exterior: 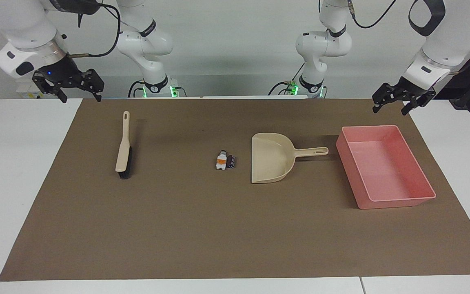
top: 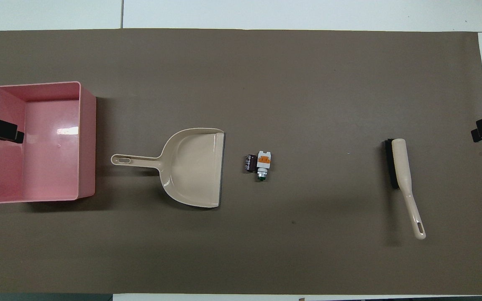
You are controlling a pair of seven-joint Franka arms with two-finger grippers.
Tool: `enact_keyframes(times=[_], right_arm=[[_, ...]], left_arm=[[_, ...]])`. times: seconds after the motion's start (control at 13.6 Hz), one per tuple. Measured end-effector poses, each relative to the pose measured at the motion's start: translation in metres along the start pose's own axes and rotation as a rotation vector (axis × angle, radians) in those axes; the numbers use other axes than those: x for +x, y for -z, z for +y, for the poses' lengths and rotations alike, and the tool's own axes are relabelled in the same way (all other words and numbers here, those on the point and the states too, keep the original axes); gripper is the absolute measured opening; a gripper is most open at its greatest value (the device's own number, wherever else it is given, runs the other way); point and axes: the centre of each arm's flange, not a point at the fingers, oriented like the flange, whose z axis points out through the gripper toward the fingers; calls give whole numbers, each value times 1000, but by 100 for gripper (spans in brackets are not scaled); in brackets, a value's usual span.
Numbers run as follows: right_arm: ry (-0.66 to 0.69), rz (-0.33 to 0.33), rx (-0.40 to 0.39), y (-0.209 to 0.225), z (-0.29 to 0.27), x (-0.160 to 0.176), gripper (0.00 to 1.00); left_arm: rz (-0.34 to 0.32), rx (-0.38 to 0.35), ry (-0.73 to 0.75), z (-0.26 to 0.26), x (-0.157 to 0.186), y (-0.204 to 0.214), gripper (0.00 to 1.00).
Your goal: Clean e-waste and dump in bin
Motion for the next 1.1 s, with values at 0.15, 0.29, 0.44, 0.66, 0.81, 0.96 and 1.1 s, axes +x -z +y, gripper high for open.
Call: enact_keyframes(times=[0.15,0.29,0.44,0.66,0.81,0.96,1.1], right_arm=[[0,0,0,0,0,0,99],[0,0,0,0,0,0,99],[0,0,0,0,0,0,99],[0,-1,0,0,0,0,99],[0,-6,1,-3,0,0,99],[1,-26,4,-9,-1,-3,99],[2,-58,10,-20,-1,-11,99]], left_arm=[[0,2,21,0,0,0,99],[0,3,38,0,0,0,99],[0,3,44,0,0,0,100],[1,3,42,1,0,0,100],[1,3,43,1,0,1,100],[4,4,38,2,0,1,100],[19,7,-32,4,2,2,99]])
